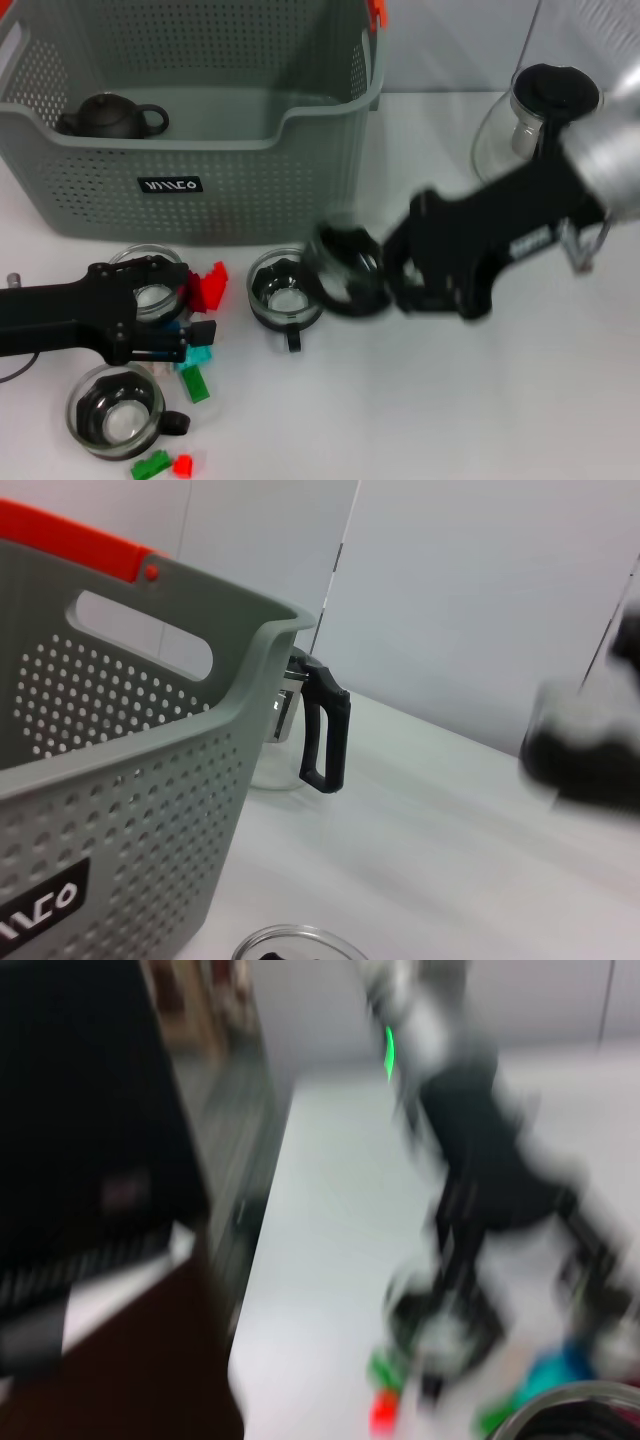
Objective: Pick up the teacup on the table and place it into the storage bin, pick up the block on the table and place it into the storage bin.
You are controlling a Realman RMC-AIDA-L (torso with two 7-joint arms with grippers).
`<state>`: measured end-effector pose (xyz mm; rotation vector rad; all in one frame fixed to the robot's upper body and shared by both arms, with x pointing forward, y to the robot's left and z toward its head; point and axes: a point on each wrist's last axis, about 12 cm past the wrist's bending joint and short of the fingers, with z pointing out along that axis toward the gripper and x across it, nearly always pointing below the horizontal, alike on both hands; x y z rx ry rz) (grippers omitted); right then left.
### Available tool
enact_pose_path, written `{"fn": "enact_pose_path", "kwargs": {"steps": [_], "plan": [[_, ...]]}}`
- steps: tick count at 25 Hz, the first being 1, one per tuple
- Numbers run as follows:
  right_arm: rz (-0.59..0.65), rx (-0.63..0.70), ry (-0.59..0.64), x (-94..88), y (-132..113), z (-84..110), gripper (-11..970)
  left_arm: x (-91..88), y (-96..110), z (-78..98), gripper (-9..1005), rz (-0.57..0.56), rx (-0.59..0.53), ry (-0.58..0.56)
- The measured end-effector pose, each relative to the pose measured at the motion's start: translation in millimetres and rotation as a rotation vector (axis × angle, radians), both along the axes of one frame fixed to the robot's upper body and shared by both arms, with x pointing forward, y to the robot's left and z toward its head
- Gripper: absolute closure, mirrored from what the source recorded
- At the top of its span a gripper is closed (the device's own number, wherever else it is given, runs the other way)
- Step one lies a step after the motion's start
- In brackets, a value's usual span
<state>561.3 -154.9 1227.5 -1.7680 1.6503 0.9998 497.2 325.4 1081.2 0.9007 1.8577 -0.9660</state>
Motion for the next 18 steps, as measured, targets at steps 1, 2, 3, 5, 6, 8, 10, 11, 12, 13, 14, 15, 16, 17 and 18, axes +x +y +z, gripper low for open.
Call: {"fn": "enact_pose_path", "kwargs": {"steps": [1,2,3,5,6,8,10,11,12,13,14,15,16,17,18], "plan": [[-0.004,0.041,-0.005,1.9,0,10.3,895,0.5,0,0.3,47,-0.003,0.0,-0.002],[-0.006,0.085,-0.011,4.8,1,21.4,895,0.9,-1,0.4,47,-0.005,0.001,-0.003],[-0.008,0.121,-0.016,7.8,2,31.3,895,1.6,-2,0.8,47,-0.008,0.001,-0.005],[-0.031,0.176,-0.032,16.9,10,50.0,895,2.7,-3,1.4,47,-0.013,0.0,-0.007],[-0.057,0.197,-0.042,23.0,16,58.3,895,3.6,-3,1.9,47,-0.015,0.0,-0.008],[-0.123,0.218,-0.063,36.7,31,71.0,895,4.5,-4,2.5,47,-0.019,0.0,-0.01],[-0.199,0.207,-0.088,51.6,50,79.2,895,5.3,-4,3.2,47,-0.022,0.0,-0.013],[-0.238,0.192,-0.104,59.0,59,80.8,895,5.6,-4,3.4,47,-0.023,0.0,-0.014],[-0.285,0.168,-0.128,67.8,71,80.9,895,5.9,-5,3.5,47,-0.026,0.001,-0.014],[-0.322,0.147,-0.149,74.6,79,79.5,895,5.9,-5,3.3,47,-0.028,0.001,-0.012],[-0.356,0.126,-0.17,81.3,88,77.0,894,5.9,-5,3.3,47,-0.029,0.001,-0.013],[-0.378,0.104,-0.188,86.7,98,72.2,894,5.9,-6,3.3,46,-0.031,0.002,-0.013],[-0.404,0.087,-0.205,92.6,106,66.8,894,5.9,-6,3.3,46,-0.031,0.002,-0.013],[-0.42,0.072,-0.214,96.5,111,61.7,894,5.9,-6,3.2,46,-0.033,0.003,-0.017],[-0.439,0.057,-0.23,101.7,117,55.4,894,5.9,-6,3.2,46,-0.034,0.003,-0.017]]}}
